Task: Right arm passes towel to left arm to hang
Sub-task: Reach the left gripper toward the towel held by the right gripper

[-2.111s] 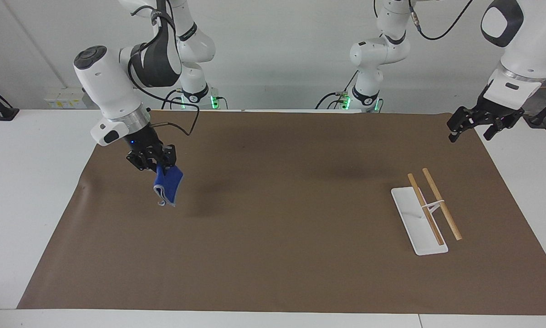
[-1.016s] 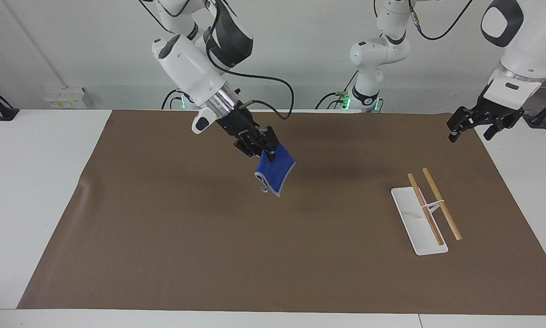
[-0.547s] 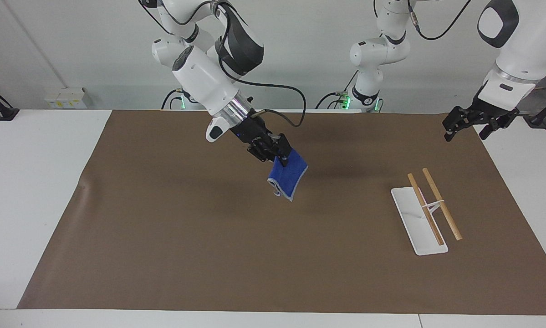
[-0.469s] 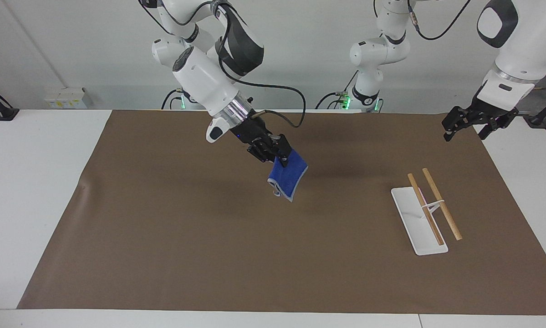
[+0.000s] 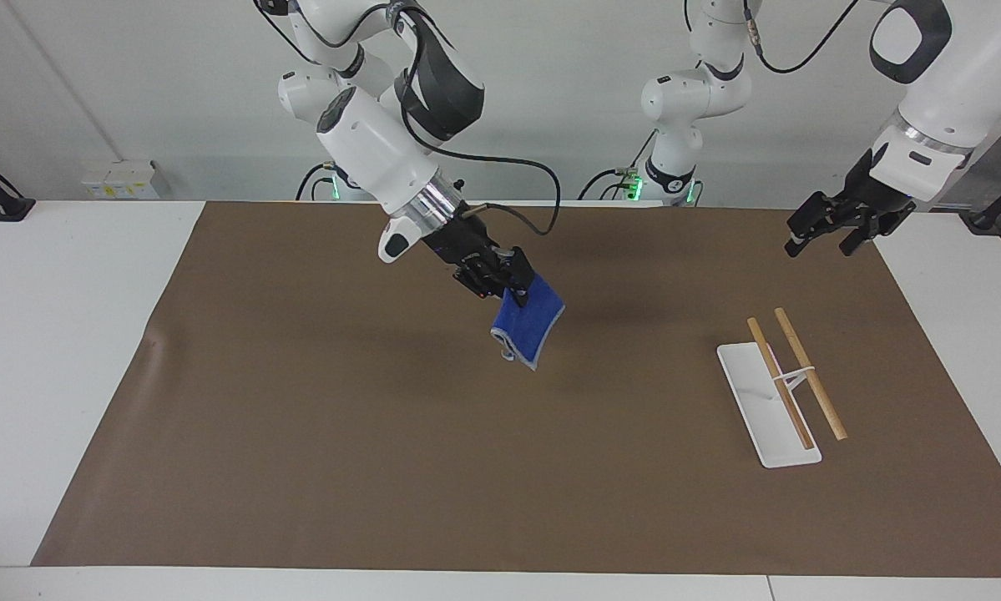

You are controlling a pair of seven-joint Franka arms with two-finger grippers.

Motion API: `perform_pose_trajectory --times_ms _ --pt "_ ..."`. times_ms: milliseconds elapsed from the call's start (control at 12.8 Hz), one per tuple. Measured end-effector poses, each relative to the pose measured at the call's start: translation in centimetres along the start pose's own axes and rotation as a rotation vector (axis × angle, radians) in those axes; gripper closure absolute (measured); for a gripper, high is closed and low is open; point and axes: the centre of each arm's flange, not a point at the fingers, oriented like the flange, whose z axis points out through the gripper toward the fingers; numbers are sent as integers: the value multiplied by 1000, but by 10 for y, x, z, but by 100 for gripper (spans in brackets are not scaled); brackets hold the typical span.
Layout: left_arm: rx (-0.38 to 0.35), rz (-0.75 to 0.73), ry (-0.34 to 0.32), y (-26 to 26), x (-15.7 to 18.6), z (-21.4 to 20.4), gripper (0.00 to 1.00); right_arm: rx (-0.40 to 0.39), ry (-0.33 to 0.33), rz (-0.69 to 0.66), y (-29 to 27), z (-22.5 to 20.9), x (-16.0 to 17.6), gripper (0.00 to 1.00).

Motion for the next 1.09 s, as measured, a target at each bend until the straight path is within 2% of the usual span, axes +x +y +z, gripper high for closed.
perform_pose_trajectory --times_ms 235,626,938,1095 --pt "-134 -200 48 20 -10 31 0 0 0 0 0 0 0 88" --pt "-308 -455 58 55 -49 71 0 0 0 0 0 0 0 88" --pt "-446 -725 144 109 -68 88 0 0 0 0 0 0 0 88" --pt "-504 -850 162 133 -81 105 0 -1 0 1 0 0 0 88"
